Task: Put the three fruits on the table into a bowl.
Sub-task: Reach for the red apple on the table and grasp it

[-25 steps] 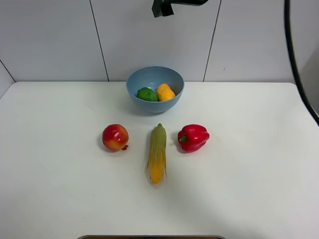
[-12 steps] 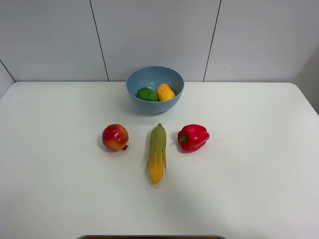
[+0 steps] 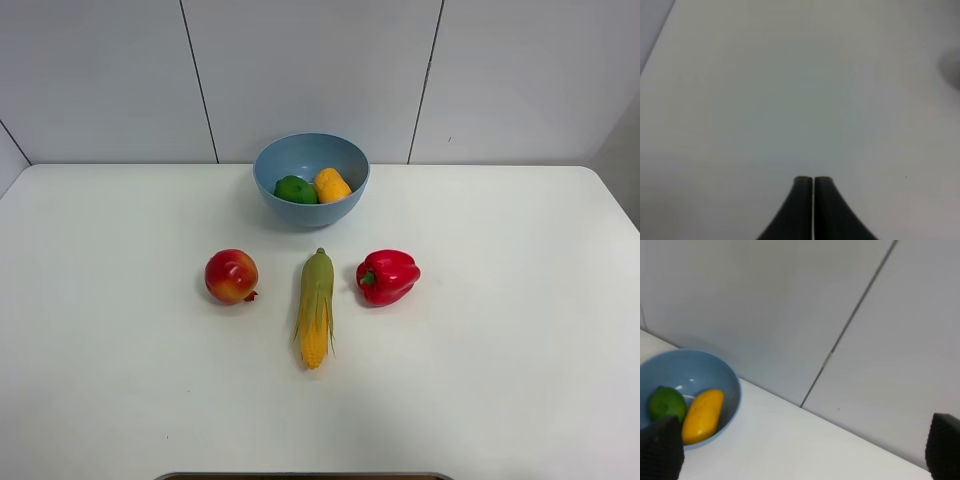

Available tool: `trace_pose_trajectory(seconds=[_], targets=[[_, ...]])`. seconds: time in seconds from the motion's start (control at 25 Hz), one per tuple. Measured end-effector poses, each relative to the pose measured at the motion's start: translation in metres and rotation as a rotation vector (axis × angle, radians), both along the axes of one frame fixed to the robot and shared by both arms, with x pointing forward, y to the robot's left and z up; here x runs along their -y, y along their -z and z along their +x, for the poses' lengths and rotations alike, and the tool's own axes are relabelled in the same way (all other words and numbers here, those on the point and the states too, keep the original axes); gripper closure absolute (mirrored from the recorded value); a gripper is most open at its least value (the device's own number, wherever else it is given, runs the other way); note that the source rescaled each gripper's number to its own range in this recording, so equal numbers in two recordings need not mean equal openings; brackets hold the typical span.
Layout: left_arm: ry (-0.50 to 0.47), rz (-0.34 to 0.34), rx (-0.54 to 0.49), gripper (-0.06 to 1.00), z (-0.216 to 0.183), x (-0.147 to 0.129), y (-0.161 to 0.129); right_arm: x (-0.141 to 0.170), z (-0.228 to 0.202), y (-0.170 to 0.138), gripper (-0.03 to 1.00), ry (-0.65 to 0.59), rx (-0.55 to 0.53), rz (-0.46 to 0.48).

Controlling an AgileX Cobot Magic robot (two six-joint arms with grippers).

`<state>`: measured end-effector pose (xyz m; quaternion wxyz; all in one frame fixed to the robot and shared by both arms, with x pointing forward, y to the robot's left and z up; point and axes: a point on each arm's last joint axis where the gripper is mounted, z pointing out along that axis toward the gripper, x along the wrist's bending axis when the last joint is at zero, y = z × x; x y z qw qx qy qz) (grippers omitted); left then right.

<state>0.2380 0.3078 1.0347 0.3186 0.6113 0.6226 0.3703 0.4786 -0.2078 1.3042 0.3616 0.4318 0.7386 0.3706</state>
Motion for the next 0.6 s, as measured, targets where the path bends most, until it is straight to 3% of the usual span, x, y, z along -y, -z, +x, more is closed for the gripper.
trace_pose_trajectory(seconds=[0.6], targets=[[0.0, 0.0, 0.0, 0.94, 0.0, 0.0, 0.0, 0.03, -0.072, -0.038, -0.03, -0.006, 0.149, 0.064]])
